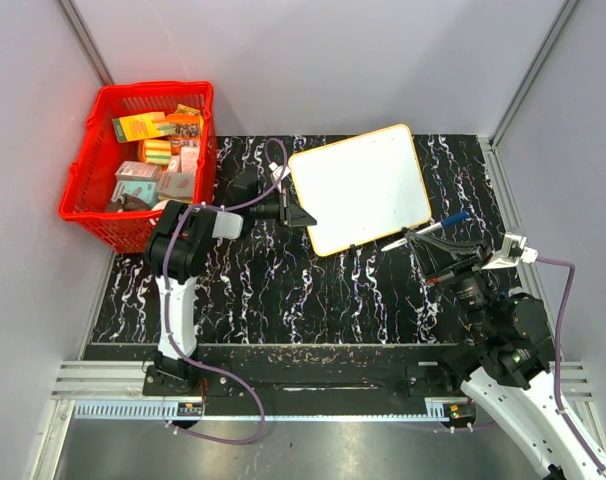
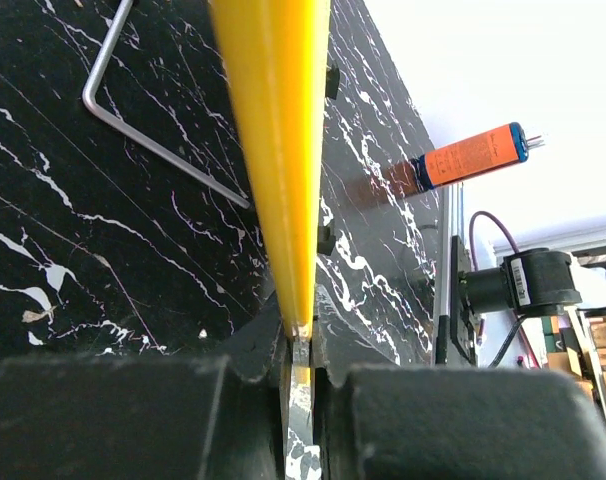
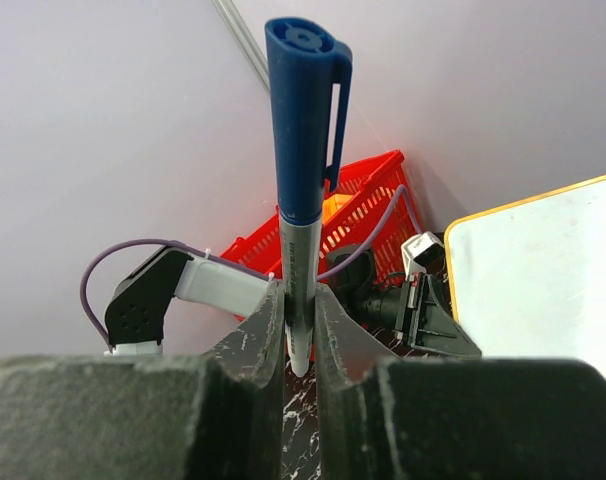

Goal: Write a sentence on the whiteboard
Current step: Move the whiteboard to the center of the board.

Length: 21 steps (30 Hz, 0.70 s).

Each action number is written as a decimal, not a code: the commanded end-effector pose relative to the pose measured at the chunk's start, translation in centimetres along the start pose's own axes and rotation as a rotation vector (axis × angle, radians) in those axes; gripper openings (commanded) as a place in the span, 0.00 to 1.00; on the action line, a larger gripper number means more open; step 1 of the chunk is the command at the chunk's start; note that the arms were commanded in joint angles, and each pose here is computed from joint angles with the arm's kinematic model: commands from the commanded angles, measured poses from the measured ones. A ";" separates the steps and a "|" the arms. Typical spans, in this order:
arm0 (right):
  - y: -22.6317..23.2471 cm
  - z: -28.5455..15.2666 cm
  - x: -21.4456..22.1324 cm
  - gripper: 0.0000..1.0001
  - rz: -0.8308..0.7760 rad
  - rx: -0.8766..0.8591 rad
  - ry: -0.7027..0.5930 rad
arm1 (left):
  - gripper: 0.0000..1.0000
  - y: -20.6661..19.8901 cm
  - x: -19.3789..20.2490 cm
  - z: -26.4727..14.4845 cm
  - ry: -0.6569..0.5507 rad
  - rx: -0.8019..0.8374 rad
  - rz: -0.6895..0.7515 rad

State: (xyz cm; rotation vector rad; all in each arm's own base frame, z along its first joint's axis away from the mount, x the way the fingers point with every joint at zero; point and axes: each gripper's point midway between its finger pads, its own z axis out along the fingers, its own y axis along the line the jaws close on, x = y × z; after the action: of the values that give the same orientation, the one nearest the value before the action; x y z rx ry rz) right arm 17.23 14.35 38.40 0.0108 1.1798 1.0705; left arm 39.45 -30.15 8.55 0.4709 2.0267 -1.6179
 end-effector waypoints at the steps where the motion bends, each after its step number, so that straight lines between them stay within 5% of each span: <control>1: 1.2 -0.1 -0.8 0.00 0.019 -0.037 -0.012 | 0.00 -3.1 3.1 0.0 0.126 0.113 0.061; 21: 1.1 0.5 -0.2 0.00 0.024 -0.036 0.018 | 0.00 -6.1 10.1 0.1 0.297 0.253 0.044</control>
State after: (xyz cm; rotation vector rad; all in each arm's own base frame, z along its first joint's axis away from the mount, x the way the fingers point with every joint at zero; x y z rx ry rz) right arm 17.40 14.94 37.99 0.0053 1.2054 1.0941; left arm 32.71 -31.52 8.05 0.6937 2.0545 -1.7700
